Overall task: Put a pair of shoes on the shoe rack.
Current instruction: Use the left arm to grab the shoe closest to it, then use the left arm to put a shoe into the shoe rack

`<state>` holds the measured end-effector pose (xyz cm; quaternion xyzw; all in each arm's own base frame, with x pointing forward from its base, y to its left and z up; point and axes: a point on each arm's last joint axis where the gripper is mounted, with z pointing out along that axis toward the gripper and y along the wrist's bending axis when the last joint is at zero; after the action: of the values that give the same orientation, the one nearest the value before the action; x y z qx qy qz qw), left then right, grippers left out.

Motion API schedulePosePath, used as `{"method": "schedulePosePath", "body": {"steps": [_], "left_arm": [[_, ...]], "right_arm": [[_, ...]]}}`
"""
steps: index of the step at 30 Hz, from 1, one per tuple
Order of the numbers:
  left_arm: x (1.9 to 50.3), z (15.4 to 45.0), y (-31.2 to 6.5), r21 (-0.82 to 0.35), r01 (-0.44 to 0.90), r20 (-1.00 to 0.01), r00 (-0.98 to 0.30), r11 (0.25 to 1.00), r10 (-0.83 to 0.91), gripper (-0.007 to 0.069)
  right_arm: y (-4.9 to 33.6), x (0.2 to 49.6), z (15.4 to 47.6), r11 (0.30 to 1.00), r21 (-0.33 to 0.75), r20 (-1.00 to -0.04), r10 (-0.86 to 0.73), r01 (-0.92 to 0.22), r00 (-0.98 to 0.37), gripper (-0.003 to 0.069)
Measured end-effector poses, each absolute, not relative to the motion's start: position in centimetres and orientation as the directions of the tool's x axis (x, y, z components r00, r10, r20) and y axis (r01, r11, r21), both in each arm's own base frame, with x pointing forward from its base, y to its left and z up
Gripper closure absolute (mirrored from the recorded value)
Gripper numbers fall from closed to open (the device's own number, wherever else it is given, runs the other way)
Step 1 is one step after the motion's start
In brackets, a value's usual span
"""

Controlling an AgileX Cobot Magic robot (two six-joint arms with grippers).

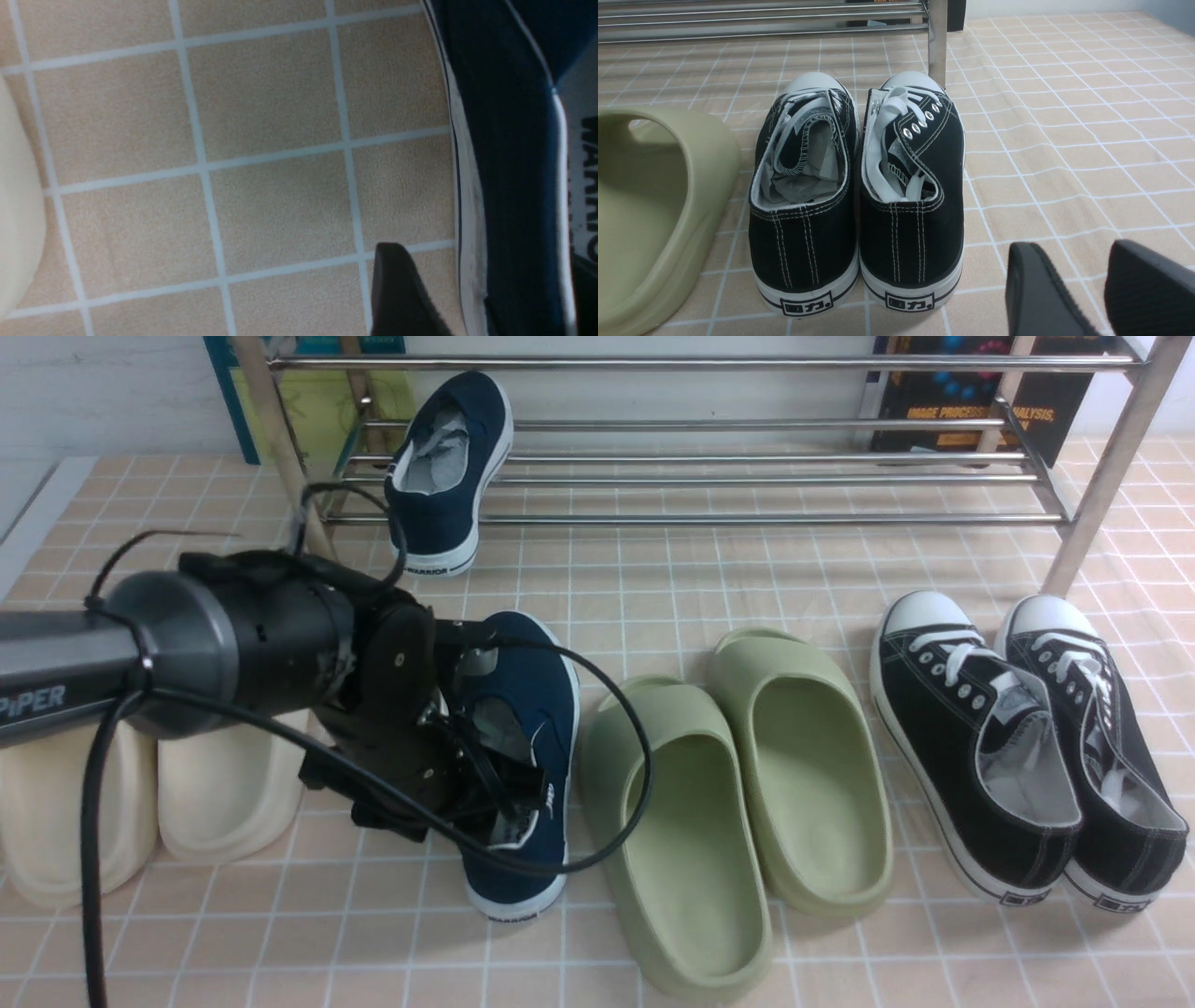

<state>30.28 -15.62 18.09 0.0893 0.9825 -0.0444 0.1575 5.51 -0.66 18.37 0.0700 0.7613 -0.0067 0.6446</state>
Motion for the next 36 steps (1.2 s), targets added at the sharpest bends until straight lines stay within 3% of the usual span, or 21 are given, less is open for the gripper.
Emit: {"method": "schedulePosePath", "body": {"steps": [1, 6, 8, 15, 18, 21, 25, 36], "left_arm": [[30.3, 18.0, -15.7, -0.064, 0.186, -0.315, -0.936, 0.98, 0.157, 0.0302], [30.4, 18.1, -16.1, -0.084, 0.177, -0.311, -0.939, 0.981, 0.143, 0.0559], [30.5, 18.3, -16.1, -0.075, 0.18, -0.305, -0.941, 0.981, 0.149, 0.0588], [31.2, 23.8, -15.9, -0.048, 0.217, -0.34, -0.921, 0.975, 0.188, 0.0598], [33.0, 28.2, -16.1, -0.074, 0.217, -0.443, -0.882, 0.973, 0.163, 0.0598], [35.1, 30.5, -15.5, -0.088, 0.193, -0.508, -0.853, 0.977, 0.123, 0.0598], [37.3, 30.9, -15.0, -0.104, 0.166, -0.52, -0.85, 0.981, 0.088, 0.0598], [44.9, 27.0, -14.6, -0.19, 0.078, -0.488, -0.873, 0.979, -0.025, 0.0598]], "right_arm": [[-0.7, 5.5, 18.4, 0.99, 0.08, -0.982, 0.098, 0.115, -0.159, 0.0416], [-0.7, 5.5, 18.4, 0.99, 0.08, -0.982, 0.098, 0.115, -0.159, 0.0416], [-0.7, 5.5, 18.4, 0.99, 0.08, -0.982, 0.098, 0.115, -0.159, 0.0416], [-0.7, 5.5, 18.4, 0.99, 0.08, -0.982, 0.098, 0.115, -0.159, 0.0416], [-0.7, 5.5, 18.4, 0.99, 0.08, -0.982, 0.098, 0.115, -0.159, 0.0416], [-0.7, 5.5, 18.4, 0.99, 0.08, -0.982, 0.098, 0.115, -0.159, 0.0416], [-0.7, 5.5, 18.4, 0.99, 0.08, -0.982, 0.098, 0.115, -0.159, 0.0416], [-0.7, 5.5, 18.4, 0.99, 0.08, -0.982, 0.098, 0.115, -0.159, 0.0416]]}}
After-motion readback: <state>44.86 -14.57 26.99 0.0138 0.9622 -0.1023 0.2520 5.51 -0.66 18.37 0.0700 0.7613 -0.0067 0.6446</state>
